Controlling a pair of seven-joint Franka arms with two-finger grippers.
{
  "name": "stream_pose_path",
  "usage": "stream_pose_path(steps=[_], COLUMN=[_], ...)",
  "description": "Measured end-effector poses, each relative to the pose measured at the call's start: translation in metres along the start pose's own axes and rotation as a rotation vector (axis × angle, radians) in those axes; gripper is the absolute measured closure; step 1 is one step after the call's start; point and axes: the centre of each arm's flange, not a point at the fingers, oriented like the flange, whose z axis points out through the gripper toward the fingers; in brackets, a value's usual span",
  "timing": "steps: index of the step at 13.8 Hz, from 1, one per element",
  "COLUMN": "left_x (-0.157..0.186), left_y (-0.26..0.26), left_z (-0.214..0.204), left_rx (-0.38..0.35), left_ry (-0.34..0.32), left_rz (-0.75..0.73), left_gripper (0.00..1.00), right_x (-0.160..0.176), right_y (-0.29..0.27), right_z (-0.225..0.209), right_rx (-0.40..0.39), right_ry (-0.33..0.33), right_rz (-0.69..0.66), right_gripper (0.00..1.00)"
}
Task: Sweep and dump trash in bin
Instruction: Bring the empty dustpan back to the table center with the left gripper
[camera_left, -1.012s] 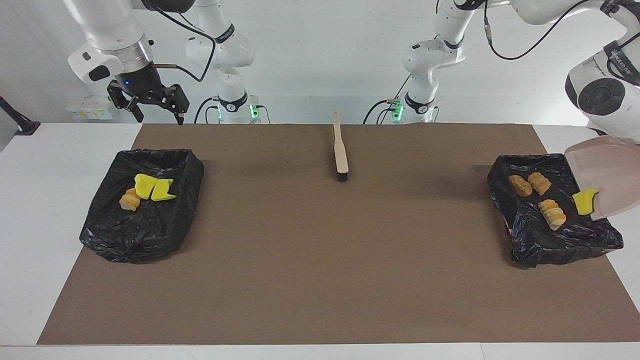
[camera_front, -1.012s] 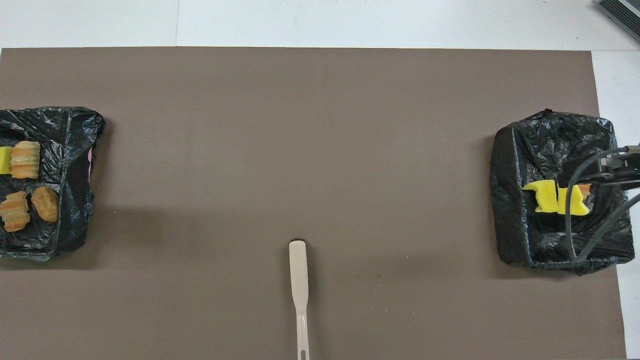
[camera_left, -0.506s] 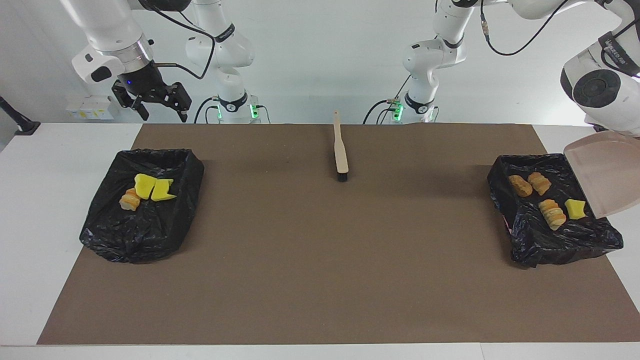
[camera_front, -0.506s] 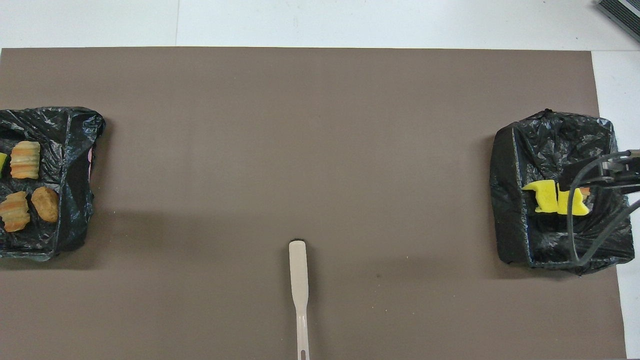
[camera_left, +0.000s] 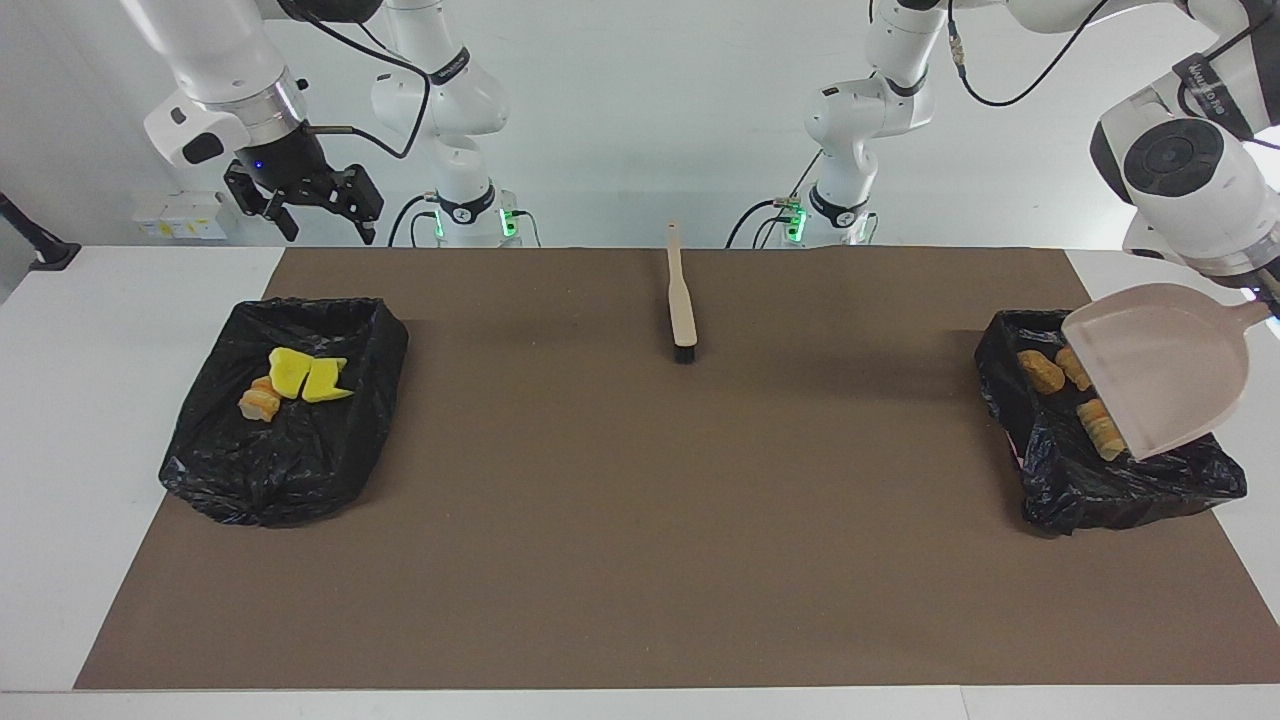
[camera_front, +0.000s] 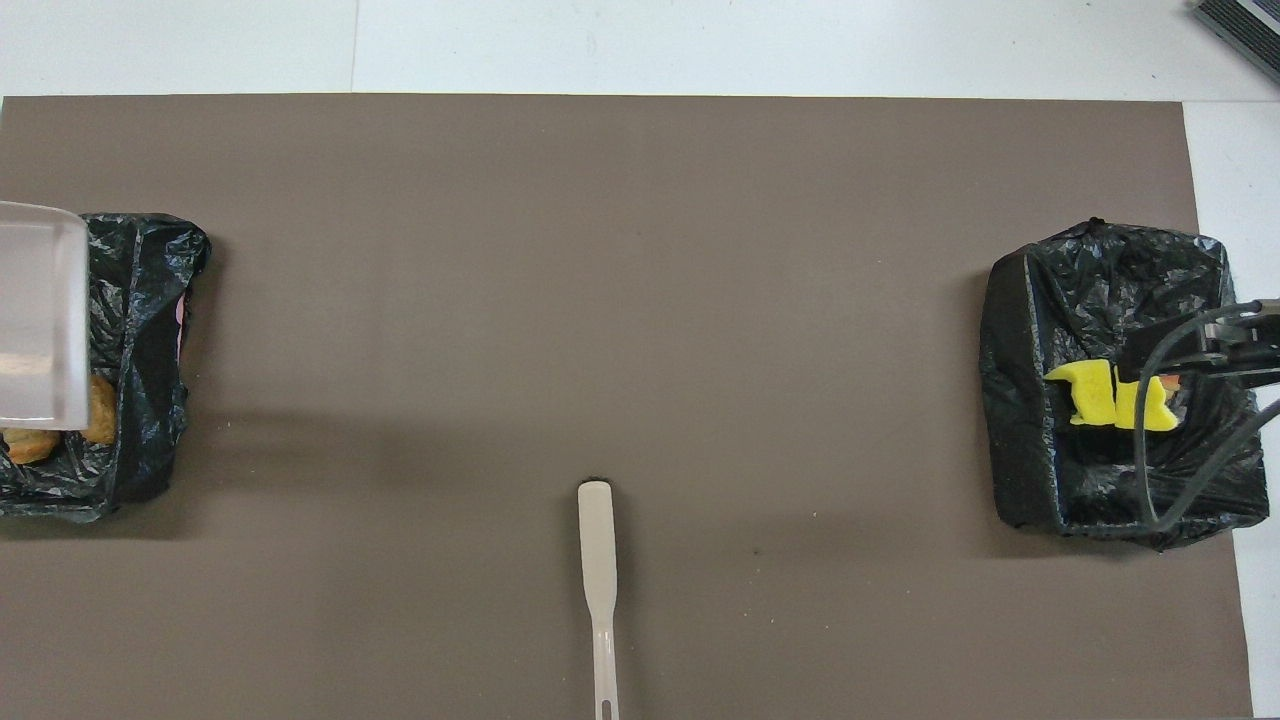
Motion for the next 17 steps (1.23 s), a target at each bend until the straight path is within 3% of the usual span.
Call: stream_pose_path(steps=[3,12,15,17], left_x=[0.036,0.173,0.257,0.305], left_y=[0.012,0.065,0.077,0.077], left_z=[-0.018,-0.112,-0.128,-0.131], left_rx=[-0.072,-0.306,-0.351,-0.427], left_ry=[0.119,0.357,0.378,0.424], left_rz=[-0.139,-0.63,-0.831,-0.969], left_gripper=[0.69,0.69,0.69,0.69], right_x=[0.0,0.0,0.0,0.0], right_y=[0.0,0.0,0.0,0.0], right_z=[0.0,0.0,0.0,0.0], right_rx=[0.0,0.0,0.0,0.0], right_ry=[0.0,0.0,0.0,0.0], right_rz=[0.0,0.0,0.0,0.0], right_gripper=[0.0,0.0,0.0,0.0])
